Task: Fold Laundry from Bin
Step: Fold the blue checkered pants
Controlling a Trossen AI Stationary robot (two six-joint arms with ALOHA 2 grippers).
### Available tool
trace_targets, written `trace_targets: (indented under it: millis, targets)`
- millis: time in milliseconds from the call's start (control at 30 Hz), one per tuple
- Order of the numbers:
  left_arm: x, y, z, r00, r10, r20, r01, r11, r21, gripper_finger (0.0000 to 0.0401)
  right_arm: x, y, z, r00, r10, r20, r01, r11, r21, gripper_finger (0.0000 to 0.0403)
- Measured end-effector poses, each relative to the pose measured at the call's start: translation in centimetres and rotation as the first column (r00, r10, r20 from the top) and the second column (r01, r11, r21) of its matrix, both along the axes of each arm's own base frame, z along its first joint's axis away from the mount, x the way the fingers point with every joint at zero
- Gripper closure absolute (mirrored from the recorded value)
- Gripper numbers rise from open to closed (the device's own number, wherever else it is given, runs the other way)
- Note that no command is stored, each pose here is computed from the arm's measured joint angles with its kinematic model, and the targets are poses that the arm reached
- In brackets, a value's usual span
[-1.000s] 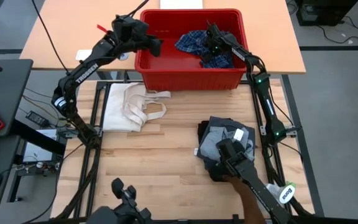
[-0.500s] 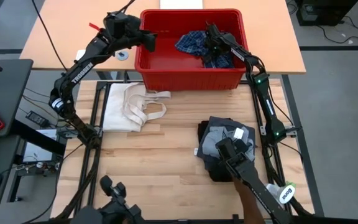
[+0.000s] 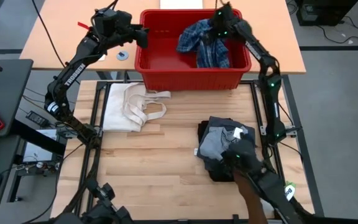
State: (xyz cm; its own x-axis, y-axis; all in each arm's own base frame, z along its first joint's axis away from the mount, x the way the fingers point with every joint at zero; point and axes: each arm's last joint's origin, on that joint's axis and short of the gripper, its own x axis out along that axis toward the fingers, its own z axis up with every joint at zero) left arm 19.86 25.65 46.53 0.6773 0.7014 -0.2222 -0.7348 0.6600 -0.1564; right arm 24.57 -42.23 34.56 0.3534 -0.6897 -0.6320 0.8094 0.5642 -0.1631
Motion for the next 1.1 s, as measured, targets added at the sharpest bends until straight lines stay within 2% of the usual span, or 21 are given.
trace_targets:
  millis: [100,267,533,667,833,967,1100]
  targets:
    - [0.0,0.0,0.0,1.0,-0.001,0.002,0.001,1.0,0.003,0.0191,-0.5,1.6,3.2,0.985,0.097,0.14,-0.096,0.995,-0.013,0.0382]
    - [-0.2,-0.7,0.6,1.0,-0.008,0.011,0.008,1.0,0.015,0.0191,-1.1,5.0,8.5,0.902,0.277,0.332,-0.257,0.961,-0.103,0.0382]
    - [-1.4,-2.9,2.5,0.999,-0.027,0.041,0.024,0.996,0.084,0.0191,-1.2,11.6,15.2,0.809,0.425,0.407,-0.332,0.901,-0.28,0.0382]
    - [-2.1,-4.1,3.6,0.996,-0.055,0.076,0.046,0.992,0.122,0.0191,-0.5,15.2,17.2,0.763,0.477,0.436,-0.369,0.875,-0.312,0.0382]
    - [-2.4,-6.0,4.6,0.983,-0.134,0.126,0.117,0.984,0.132,0.0191,0.7,19.9,18.8,0.687,0.536,0.49,-0.443,0.844,-0.302,0.0382]
    - [-2.2,-8.7,5.7,0.962,-0.242,0.123,0.215,0.956,0.201,0.0191,1.7,23.5,19.4,0.637,0.588,0.499,-0.525,0.805,-0.278,0.0383]
    - [-2.0,-12.8,7.0,0.944,-0.307,0.121,0.262,0.92,0.293,0.0191,3.0,26.7,19.9,0.569,0.652,0.501,-0.595,0.747,-0.297,0.0383]
